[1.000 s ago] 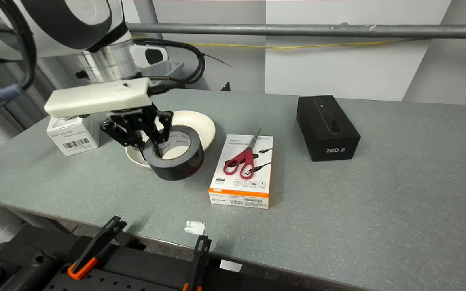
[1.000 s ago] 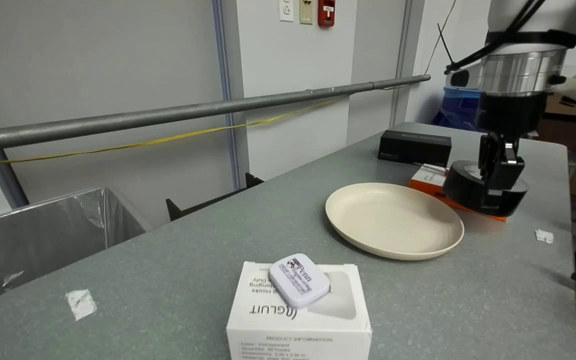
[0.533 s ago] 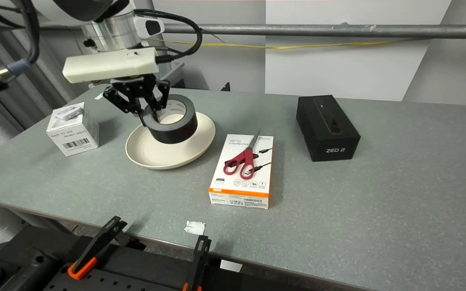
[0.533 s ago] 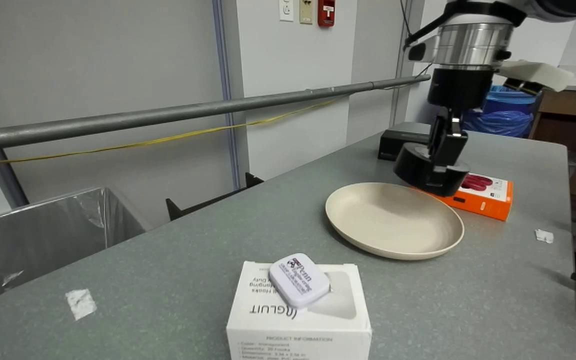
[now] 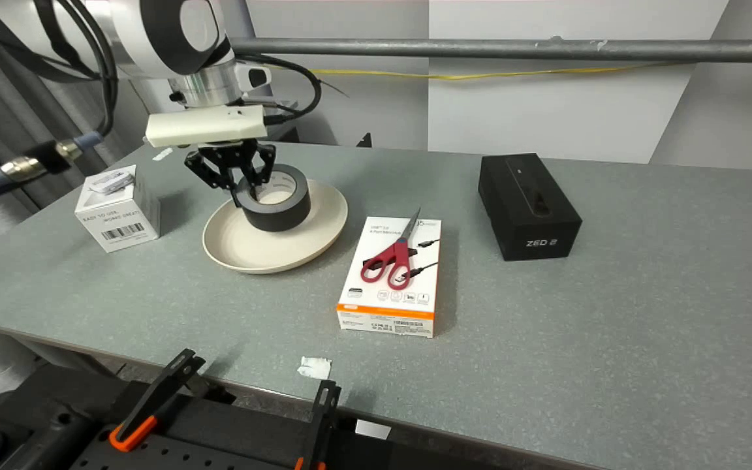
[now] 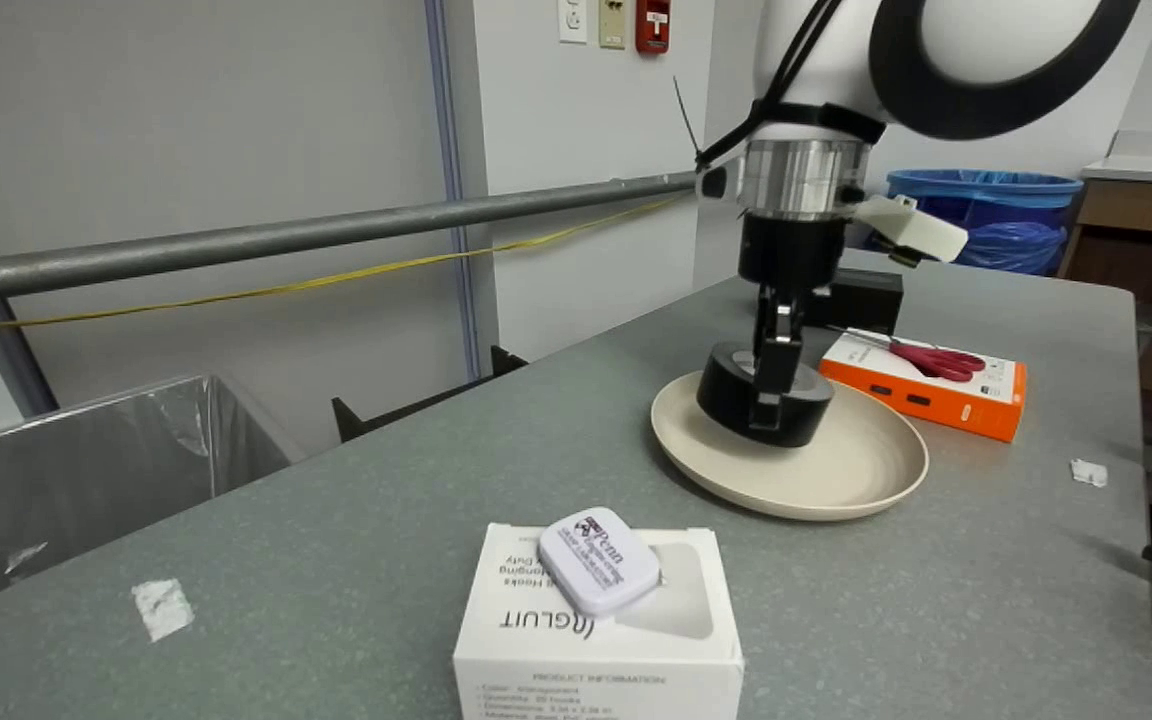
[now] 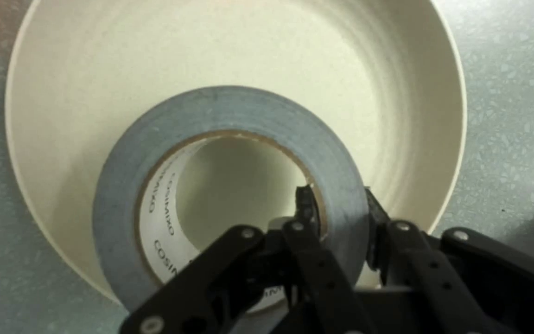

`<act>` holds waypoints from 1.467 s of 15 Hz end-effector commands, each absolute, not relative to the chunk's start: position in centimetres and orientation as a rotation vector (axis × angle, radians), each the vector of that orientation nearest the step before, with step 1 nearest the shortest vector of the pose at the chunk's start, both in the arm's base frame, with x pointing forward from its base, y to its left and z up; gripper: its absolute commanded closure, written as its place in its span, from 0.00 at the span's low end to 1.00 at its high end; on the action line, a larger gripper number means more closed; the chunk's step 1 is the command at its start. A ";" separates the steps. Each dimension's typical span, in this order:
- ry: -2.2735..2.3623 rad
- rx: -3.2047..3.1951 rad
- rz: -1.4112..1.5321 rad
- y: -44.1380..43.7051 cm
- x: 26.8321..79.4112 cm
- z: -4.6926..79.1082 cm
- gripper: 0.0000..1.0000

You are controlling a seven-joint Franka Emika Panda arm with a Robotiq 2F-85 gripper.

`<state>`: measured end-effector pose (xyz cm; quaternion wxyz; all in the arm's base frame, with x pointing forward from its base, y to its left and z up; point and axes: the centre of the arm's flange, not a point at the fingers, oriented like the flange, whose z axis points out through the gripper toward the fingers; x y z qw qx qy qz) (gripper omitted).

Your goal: Put the masking tape on the plate

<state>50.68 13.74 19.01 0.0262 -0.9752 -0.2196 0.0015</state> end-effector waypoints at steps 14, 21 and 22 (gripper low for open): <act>-0.672 -3.080 0.086 16.7 48.8 16.2 0.00; -0.679 -3.052 0.076 16.1 48.6 17.9 0.00; -0.682 -3.059 0.067 16.5 49.4 16.6 0.00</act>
